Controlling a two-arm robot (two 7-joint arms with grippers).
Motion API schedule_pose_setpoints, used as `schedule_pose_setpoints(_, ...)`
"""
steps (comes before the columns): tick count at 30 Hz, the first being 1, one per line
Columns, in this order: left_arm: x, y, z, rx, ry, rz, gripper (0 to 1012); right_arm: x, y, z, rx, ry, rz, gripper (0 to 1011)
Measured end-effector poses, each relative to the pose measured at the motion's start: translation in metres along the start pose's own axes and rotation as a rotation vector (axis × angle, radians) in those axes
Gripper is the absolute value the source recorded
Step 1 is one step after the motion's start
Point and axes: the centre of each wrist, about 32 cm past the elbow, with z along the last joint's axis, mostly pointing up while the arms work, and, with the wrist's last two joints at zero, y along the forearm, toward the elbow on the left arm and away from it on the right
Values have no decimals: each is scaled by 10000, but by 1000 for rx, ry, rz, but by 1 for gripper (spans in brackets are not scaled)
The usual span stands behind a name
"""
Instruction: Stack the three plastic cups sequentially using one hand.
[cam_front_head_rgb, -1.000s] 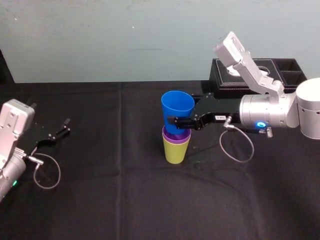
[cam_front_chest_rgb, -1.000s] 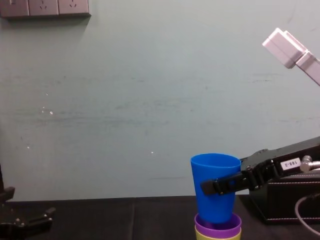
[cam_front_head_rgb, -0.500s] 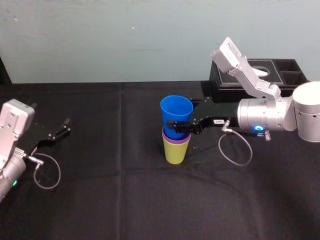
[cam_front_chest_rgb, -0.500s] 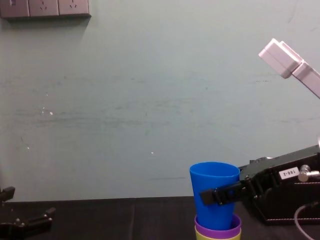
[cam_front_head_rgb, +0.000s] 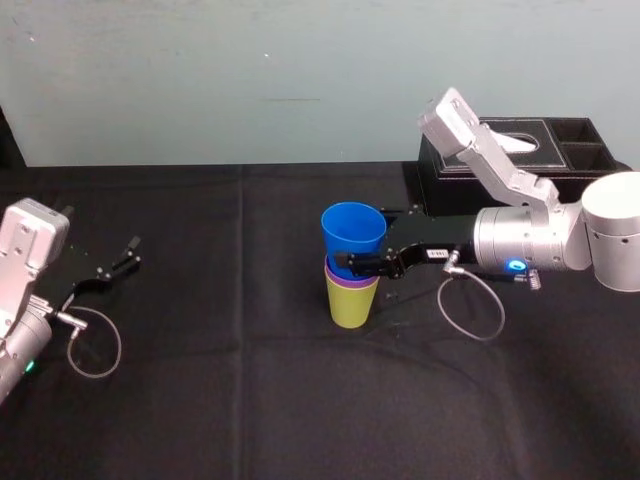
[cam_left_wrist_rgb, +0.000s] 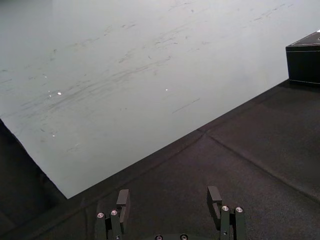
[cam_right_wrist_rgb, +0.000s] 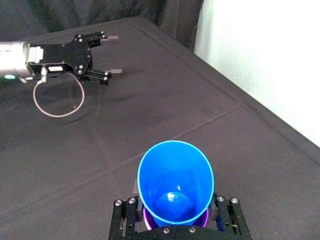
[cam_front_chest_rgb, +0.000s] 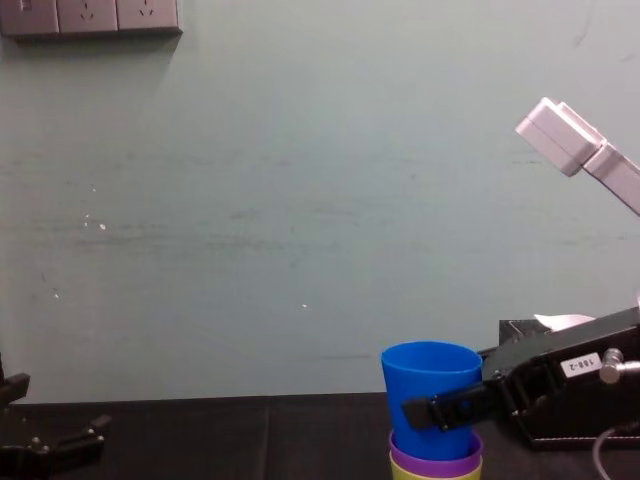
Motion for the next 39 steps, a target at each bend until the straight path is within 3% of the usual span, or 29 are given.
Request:
schedule_pose_setpoints(13,0,0,0,0,0,0,1011,-2,2,-6,-1,-1,2,723)
schedule_pose_setpoints(24,0,0,0,0,0,0,1011,0,-2,1,0,-1,1,997)
schedule_pose_setpoints(39,0,0,0,0,0,0,1011,-12,-21,17,6,-4,-1,1000)
